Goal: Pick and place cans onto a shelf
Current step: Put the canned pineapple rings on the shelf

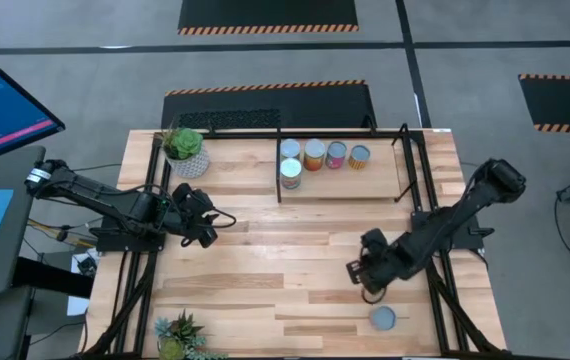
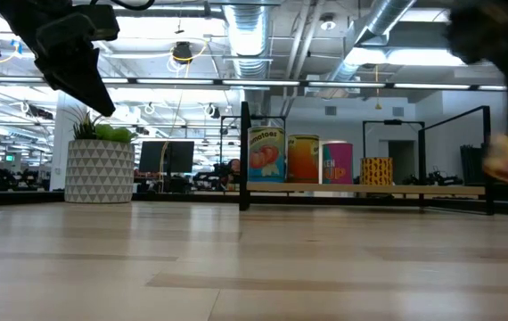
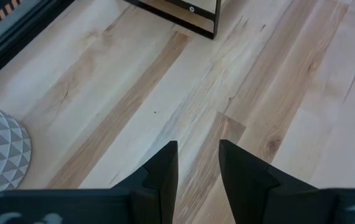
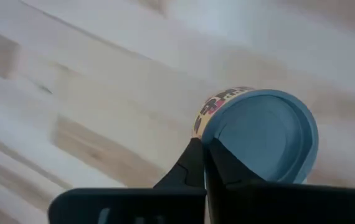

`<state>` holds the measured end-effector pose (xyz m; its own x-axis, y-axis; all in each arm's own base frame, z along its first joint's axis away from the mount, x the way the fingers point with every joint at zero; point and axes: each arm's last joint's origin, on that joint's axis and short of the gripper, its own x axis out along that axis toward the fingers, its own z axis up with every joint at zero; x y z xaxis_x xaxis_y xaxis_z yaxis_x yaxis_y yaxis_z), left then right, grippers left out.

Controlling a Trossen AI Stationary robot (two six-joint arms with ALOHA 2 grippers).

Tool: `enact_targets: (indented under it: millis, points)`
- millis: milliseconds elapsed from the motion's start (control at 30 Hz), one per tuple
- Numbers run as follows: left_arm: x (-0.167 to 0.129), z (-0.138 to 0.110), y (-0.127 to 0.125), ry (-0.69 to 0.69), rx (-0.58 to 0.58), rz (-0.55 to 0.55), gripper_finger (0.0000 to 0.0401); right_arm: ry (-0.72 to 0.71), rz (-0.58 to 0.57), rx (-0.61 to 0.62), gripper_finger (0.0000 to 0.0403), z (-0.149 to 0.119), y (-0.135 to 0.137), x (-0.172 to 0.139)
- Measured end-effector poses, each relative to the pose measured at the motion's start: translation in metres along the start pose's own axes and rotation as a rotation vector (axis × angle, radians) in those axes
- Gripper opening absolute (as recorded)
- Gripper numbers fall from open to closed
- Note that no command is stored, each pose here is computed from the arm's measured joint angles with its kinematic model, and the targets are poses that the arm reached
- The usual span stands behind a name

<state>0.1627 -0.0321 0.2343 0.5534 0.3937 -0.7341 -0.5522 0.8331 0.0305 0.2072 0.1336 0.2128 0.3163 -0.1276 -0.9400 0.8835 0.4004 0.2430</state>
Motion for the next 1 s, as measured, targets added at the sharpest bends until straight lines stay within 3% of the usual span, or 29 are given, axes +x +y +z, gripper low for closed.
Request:
enact_targets:
  millis: [233, 433, 767, 1000]
  points:
    - [0.0, 0.0, 0.0, 0.0, 0.0, 0.0, 0.0105, -0.083, -0.108, -0.215, 0.0003, 0.057, 0.015, -0.032]
    - [0.0, 0.0, 0.0, 0.0, -0.001, 0.0, 0.0105, -0.056, -0.272, -0.409, 0.0003, 0.111, 0.005, -0.046]
    - [0.0, 0.0, 0.0, 0.0, -0.01, 0.0, 0.0105, -0.008, -0.402, -0.482, 0.0003, 0.191, -0.031, -0.035]
    - [0.0, 0.0, 0.0, 0.0, -0.01, 0.0, 0.0105, 0.058, -0.441, -0.541, 0.0003, 0.218, -0.063, -0.013]
